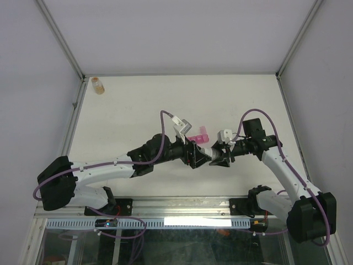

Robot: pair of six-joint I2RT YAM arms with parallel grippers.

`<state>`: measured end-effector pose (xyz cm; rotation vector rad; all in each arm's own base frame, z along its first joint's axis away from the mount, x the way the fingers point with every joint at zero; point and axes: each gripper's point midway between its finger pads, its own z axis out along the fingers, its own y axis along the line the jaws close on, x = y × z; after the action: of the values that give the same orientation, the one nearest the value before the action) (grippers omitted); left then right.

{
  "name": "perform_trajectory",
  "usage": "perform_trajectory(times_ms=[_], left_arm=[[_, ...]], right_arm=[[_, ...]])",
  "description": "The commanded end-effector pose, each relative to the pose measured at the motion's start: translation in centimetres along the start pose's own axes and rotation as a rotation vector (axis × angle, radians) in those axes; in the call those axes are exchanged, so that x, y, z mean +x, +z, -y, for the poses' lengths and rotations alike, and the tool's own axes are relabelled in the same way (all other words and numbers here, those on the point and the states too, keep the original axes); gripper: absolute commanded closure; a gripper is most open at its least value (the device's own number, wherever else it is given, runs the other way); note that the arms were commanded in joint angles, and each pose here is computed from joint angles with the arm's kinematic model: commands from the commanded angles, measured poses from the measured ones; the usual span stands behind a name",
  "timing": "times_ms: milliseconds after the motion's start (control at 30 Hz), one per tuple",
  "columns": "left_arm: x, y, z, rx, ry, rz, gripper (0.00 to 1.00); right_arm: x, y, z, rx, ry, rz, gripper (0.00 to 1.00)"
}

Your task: Sort the pills into containers

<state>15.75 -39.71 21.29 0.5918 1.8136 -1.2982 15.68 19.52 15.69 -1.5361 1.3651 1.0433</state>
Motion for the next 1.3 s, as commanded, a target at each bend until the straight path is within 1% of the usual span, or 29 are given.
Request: perform_trajectory(times_ms=[0, 33, 67, 167, 267, 333, 433, 533, 600, 700, 833, 1033, 1267], left_arm=[[-4.2, -0.7, 2.4, 0.045, -0.011, 0.138, 0.08], [-4.2, -0.9, 2.2, 0.035, -0.013, 0.144, 0.03], [-4.1, -1.1, 2.1, 0.035, -0.011, 0.149, 0.01], [-4.0, -1.9, 1.7, 0.023, -0.001, 0.164, 0.01], [-3.8, -2.9, 1.3, 0.016, 0.068, 0.175, 0.01], [-3.9, -3.9, 1.7, 0.063, 0.189, 0.189, 0.01], [-3.9, -5.3, 3.2, 0.178, 0.388, 0.235, 0.01], [-3.4, -5.7, 3.3, 0.232, 0.555, 0.263, 0.01], [-3.3, -5.2, 3.4, 0.256, 0.631, 0.258, 0.01], [-3.3, -4.1, 3.1, 0.268, 0.699, 0.235, 0.01], [-4.0, -2.8, 2.3, 0.253, 0.727, 0.226, 0.04], [-4.2, -1.1, 1.5, 0.255, 0.709, 0.208, 0.17], [-4.2, -0.6, 1.5, 0.275, 0.685, 0.211, 0.30]], right_arm=[[-1.1, -0.1, 0.7, 0.008, -0.048, 0.025, 1.00], [-1.1, -0.1, 0.7, 0.007, -0.049, 0.025, 1.00], [-1.1, -0.1, 0.7, 0.007, -0.048, 0.025, 1.00], [-1.2, -0.1, 0.7, 0.008, -0.051, 0.026, 1.00], [-1.2, -0.1, 0.7, 0.007, -0.052, 0.027, 1.00], [-1.2, -0.1, 0.6, 0.007, -0.052, 0.028, 1.00], [-1.2, -0.1, 0.6, 0.005, -0.049, 0.029, 1.00], [-1.3, -0.1, 0.6, 0.005, -0.052, 0.031, 1.00], [-1.3, -0.1, 0.6, 0.006, -0.052, 0.031, 1.00], [-1.3, -0.1, 0.6, 0.006, -0.053, 0.031, 1.00], [-1.3, -0.1, 0.6, 0.006, -0.051, 0.031, 1.00], [-1.2, -0.1, 0.6, 0.007, -0.048, 0.029, 1.00], [-1.2, -0.1, 0.6, 0.006, -0.047, 0.028, 1.00]])
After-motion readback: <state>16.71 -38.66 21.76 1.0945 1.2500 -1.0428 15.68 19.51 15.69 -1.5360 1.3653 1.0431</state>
